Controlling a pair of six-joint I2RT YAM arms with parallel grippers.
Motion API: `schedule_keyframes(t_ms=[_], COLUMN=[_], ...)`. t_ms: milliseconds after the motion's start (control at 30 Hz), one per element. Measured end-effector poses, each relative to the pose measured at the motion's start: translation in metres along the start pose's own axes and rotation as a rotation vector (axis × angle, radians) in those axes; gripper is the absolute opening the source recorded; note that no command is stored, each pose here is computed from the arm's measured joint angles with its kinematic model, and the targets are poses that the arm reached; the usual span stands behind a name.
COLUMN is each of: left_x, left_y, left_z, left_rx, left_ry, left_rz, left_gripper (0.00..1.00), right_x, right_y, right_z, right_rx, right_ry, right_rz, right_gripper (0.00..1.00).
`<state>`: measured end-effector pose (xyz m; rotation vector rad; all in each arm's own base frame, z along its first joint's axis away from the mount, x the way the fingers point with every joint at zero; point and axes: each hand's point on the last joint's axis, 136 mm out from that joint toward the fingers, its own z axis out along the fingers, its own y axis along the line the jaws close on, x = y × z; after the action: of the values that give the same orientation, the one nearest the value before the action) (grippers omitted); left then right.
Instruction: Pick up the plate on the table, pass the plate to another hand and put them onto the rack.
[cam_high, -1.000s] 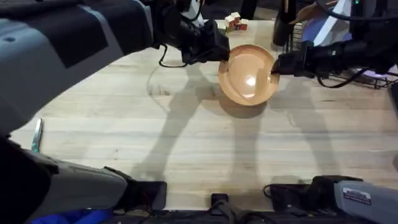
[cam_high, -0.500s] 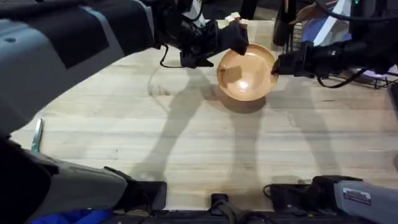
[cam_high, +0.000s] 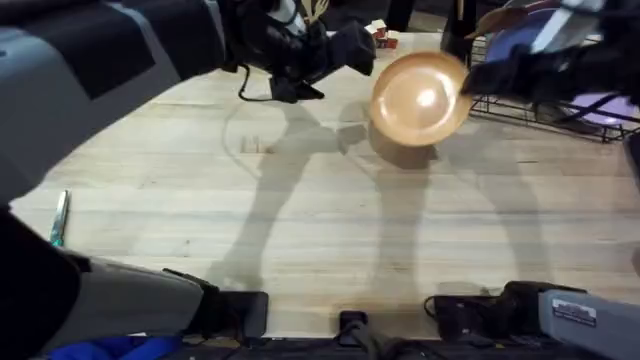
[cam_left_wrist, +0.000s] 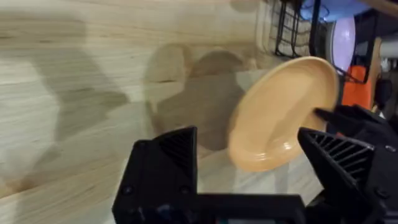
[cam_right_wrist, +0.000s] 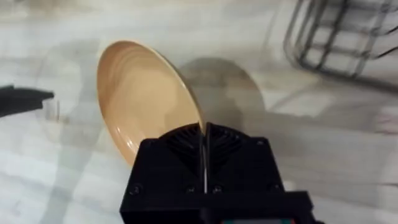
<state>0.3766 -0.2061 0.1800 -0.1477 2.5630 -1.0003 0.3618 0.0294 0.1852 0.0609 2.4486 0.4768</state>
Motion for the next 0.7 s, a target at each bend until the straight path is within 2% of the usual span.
schedule_keyframes(t_ms=[167, 400, 500, 700], left_x=[-0.015, -0.038, -0.041, -0.043], left_y=[0.012, 0.021, 0.031, 0.046], left_z=[-0.013, -0.056, -0.067, -0.071], left_rx=[-0.013, -0.08, -0.135, -0.21], left_ry=[-0.046, -0.188, -0.219, -0.237], left_rz=[-0.015, 0.012, 0.018, 0.008], left_gripper=[0.996, 0.996, 0.996, 0.996], right_x=[-0.048, -0.099, -0.12, -0.152], right_y=[-0.016, -0.032, -0.04, -0.055], right_z=[-0.032, -0.077, -0.095, -0.126], right_rx=[0.05, 0.179, 0.264, 0.396], right_ry=[-0.135, -0.27, -0.328, -0.434], right_rz=[-0.054, -0.232, -0.321, -0.433], right_gripper=[0.03, 0.028, 0.028, 0.028])
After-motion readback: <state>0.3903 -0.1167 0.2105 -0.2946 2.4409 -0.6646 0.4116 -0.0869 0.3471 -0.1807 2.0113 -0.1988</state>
